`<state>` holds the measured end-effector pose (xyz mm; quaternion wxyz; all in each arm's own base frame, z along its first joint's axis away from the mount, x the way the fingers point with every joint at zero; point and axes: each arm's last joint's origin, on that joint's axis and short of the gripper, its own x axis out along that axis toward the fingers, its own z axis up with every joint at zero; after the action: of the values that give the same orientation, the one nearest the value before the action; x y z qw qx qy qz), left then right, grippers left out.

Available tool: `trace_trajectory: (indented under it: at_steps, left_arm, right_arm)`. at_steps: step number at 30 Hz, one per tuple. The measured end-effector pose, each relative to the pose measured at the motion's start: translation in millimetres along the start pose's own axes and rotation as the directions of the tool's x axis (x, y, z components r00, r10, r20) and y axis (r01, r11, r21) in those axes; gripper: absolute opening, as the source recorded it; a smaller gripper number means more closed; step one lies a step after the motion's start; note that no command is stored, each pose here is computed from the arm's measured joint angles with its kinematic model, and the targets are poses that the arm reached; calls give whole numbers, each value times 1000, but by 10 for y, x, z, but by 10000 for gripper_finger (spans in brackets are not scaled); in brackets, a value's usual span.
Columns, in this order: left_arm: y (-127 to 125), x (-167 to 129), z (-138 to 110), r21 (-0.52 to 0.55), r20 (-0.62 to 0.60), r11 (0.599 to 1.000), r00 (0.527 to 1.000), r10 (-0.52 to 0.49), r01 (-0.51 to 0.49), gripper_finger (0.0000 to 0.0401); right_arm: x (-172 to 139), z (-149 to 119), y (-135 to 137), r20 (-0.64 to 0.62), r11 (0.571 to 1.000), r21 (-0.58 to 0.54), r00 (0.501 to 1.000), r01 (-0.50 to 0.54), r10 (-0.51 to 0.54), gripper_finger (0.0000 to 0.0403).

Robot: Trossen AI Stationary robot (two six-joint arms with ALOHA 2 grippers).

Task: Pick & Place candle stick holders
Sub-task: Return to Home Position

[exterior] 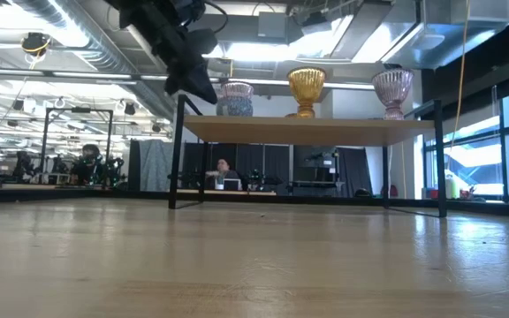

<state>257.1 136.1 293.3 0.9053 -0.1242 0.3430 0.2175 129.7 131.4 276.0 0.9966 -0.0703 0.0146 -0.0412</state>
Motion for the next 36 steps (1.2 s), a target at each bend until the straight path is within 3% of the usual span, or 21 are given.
trace_trajectory:
  at_steps: [5, 11, 17, 24, 36]
  left_arm:
    - [-74, -149, -17, 36, 7, 998, 999, 47, -47, 1]
    - [-247, -450, 26, 105, 129, 988, 986, 102, -116, 1]
    - [-518, -724, -1, 125, 206, 992, 979, -5, -21, 1]
    - [-1002, -887, -141, 194, 201, 972, 964, -172, 133, 1]
    - [-2164, -903, -567, 358, 247, 903, 908, -338, 239, 1]
  right_arm:
    - [0, 0, 0, 0, 1000, 1, 1000, 0, 0, 5]
    - [0, 0, 0, 0, 1000, 4, 1000, 0, 0, 5]
    - [0, 0, 0, 0, 1000, 4, 1000, 0, 0, 5]
    - [0, 0, 0, 0, 1000, 4, 1000, 0, 0, 5]
    - [0, 1, 1, 1, 1000, 4, 1000, -3, 3, 5]
